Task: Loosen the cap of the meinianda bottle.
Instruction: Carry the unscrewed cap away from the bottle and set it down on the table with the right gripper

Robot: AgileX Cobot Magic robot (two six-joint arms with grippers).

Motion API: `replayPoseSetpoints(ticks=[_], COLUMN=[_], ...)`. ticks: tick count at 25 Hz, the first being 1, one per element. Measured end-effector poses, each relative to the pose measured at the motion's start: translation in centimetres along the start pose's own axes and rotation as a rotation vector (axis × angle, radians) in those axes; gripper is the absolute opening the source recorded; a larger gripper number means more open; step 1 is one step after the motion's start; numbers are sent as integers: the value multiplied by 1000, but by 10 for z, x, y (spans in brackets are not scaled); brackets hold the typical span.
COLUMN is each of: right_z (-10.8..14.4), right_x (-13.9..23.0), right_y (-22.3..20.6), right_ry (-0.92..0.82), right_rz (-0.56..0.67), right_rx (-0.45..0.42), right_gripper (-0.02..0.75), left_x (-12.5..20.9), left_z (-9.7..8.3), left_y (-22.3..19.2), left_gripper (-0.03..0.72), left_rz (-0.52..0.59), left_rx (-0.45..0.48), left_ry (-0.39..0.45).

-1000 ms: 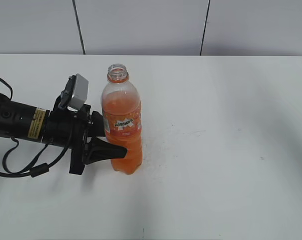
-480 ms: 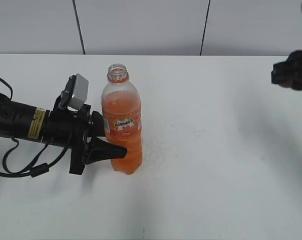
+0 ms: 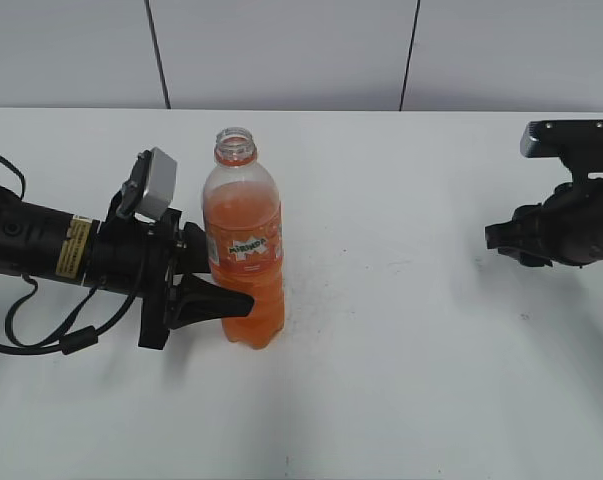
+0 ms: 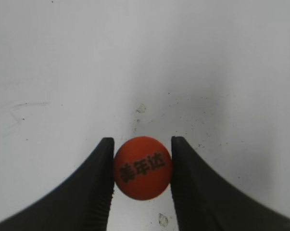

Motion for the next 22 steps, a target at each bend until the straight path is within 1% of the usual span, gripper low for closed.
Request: replayPoseSetpoints(ticks=[3,6,9,14,18,20,21,22], right_z=[-2,-4,-5,-9,-10,-10,-10,-10], right_x=[9,12,13,27,30,31,32,32], right_y=[-16,-28,-37,-52,-57,-57,-57,-57], right_ry=[-8,-7,-6,-5,-5,-3,0,2], right_rz=[20,11,-1,28,31,34,39,42], right_rx=[9,15,21,31,35,34,34,33], right_gripper=[269,269,269,270,271,290,320,368], left_x=[0,0,0,0,0,0,0,0], left_z=[0,0,0,0,0,0,0,0], left_y=[0,0,0,0,0,0,0,0], left_gripper=[365,365,365,365,365,365,365,365], left_rz=[0,0,0,-1,-1,-1,-1,0], left_rx=[0,0,0,0,0,1,1,0], left_ry=[0,0,0,0,0,-1,-1,-1])
Point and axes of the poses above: a point on each arm's last joint axis where the gripper is mounted, y pointing back along that axis away from the gripper, z along the wrist's bending axis when the last joint is at zero, x = y × z, the point moved 10 cm from there along -y, pointing out along that axis toward the gripper, and after that the axes turned 8 degrees about -y, right-handed, at the moved point
